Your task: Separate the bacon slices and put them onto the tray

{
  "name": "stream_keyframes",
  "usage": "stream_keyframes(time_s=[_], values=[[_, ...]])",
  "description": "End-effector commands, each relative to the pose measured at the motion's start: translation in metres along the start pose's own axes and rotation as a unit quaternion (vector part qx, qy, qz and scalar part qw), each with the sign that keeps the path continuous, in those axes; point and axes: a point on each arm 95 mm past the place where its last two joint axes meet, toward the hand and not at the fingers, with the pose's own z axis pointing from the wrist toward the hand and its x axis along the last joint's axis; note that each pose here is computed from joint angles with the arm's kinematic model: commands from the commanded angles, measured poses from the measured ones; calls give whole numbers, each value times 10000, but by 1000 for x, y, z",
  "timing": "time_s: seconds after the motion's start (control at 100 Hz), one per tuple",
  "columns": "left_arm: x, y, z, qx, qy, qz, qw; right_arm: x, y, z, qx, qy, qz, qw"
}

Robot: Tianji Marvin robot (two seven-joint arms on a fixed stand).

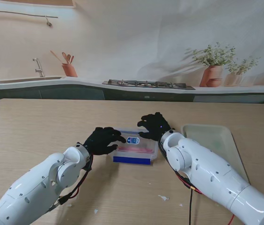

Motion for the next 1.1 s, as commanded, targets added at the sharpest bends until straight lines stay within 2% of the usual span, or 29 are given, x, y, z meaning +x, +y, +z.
stream_keyframes(time_s=[0.0,0.22,0.46,0.73,0.92,1.01,1.09], values=[[0,29,-6,-403,-37,-59,9992,4,-3,-1,16,87,46,10000],[2,25,-8,-237,33,-84,9997,4,2,-9,-227,220,133,9994],[6,19,-8,32,214,-133,9997,2,6,-27,-432,366,127,9983],[14,5,-15,671,317,-359,9966,-4,4,-56,-719,364,100,9967],[15,-5,-23,1113,126,-531,9923,-10,-2,-73,-935,249,178,9951],[10,-8,-25,1307,-84,-544,9899,-12,-5,-77,-994,187,241,9946],[4,-9,-28,1377,-280,-721,9874,-16,-8,-81,-954,126,246,9951]])
